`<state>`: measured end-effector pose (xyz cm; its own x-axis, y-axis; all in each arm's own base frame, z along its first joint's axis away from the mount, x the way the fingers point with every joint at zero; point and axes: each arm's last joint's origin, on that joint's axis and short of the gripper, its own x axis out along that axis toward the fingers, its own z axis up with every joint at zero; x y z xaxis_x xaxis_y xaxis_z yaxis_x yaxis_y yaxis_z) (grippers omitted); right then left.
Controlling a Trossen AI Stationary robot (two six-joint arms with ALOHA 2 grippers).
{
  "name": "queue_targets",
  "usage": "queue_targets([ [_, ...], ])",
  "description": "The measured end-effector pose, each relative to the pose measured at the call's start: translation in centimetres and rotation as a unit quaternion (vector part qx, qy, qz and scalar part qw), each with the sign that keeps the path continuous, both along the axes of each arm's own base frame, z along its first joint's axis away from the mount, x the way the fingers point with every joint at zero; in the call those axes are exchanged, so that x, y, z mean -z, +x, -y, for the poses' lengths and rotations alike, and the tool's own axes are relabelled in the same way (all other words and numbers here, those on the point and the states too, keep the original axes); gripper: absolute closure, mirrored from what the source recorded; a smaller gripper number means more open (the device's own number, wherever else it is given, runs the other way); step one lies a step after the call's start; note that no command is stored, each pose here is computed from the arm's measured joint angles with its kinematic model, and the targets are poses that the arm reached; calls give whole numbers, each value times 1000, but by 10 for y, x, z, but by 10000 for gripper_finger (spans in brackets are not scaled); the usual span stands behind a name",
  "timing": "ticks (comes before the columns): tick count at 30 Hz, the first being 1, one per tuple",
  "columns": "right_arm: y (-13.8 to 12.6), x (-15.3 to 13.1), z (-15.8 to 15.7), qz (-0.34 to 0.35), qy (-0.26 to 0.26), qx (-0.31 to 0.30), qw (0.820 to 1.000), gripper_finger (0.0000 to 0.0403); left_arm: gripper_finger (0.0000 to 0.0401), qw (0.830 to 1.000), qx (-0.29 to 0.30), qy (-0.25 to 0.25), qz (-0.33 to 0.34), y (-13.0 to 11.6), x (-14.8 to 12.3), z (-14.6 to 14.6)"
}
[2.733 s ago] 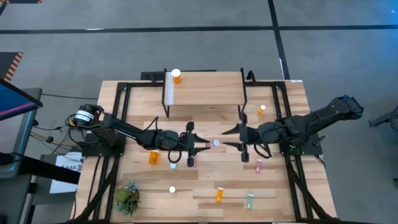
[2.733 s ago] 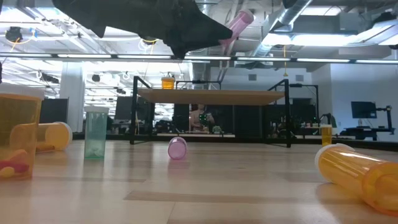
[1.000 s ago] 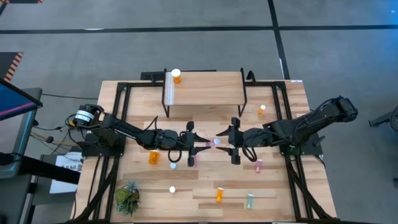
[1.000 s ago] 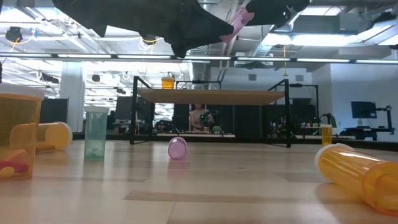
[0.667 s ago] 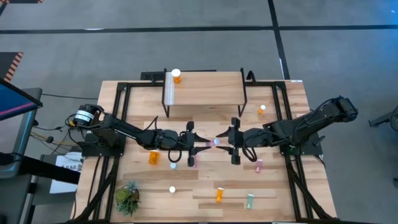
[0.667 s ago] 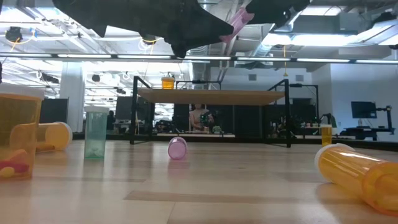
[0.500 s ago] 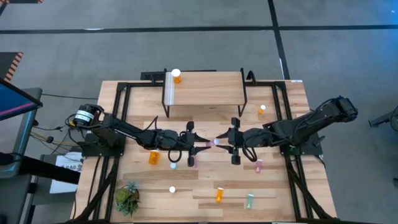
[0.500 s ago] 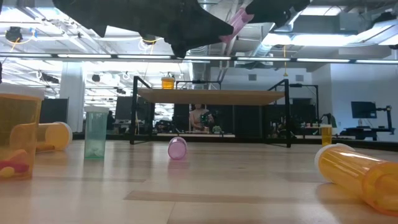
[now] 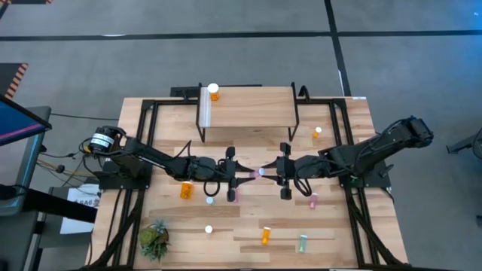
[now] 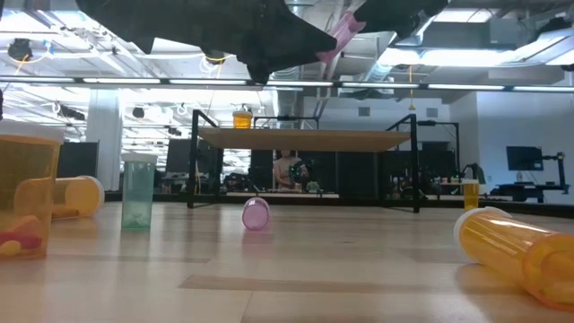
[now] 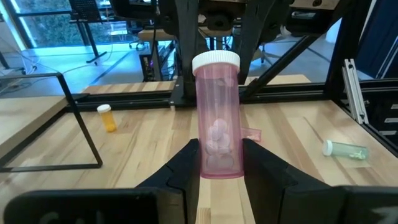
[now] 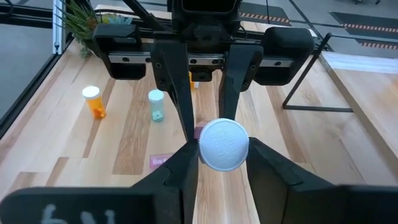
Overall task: Pick and place medicine bottles onto shelf by color
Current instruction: Put the middle pink pill bottle on the shelf
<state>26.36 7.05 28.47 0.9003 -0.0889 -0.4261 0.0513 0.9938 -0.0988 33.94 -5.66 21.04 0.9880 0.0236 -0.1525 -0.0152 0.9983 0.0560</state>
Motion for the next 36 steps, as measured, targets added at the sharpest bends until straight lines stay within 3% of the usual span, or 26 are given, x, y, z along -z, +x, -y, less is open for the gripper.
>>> queue_targets([
  [4, 0, 0, 0, -1, -1, 0, 1000, 263, 304, 1000, -15, 4, -9, -1, -1, -1],
  [14, 3, -1, 12, 2, -5, 21, 1000, 267, 218, 996, -62, 13, -56, -14, -9, -7],
  [20, 6, -2, 24, 3, -8, 42, 999, 268, 198, 991, -92, 25, -98, -30, -18, -10],
  [28, 14, -39, 54, 46, -44, 77, 995, 263, 198, 979, -173, 20, -105, -78, -57, -6],
  [36, 17, -82, 102, 71, -42, 94, 992, 263, 198, 955, -253, 58, -144, -106, -55, 4],
])
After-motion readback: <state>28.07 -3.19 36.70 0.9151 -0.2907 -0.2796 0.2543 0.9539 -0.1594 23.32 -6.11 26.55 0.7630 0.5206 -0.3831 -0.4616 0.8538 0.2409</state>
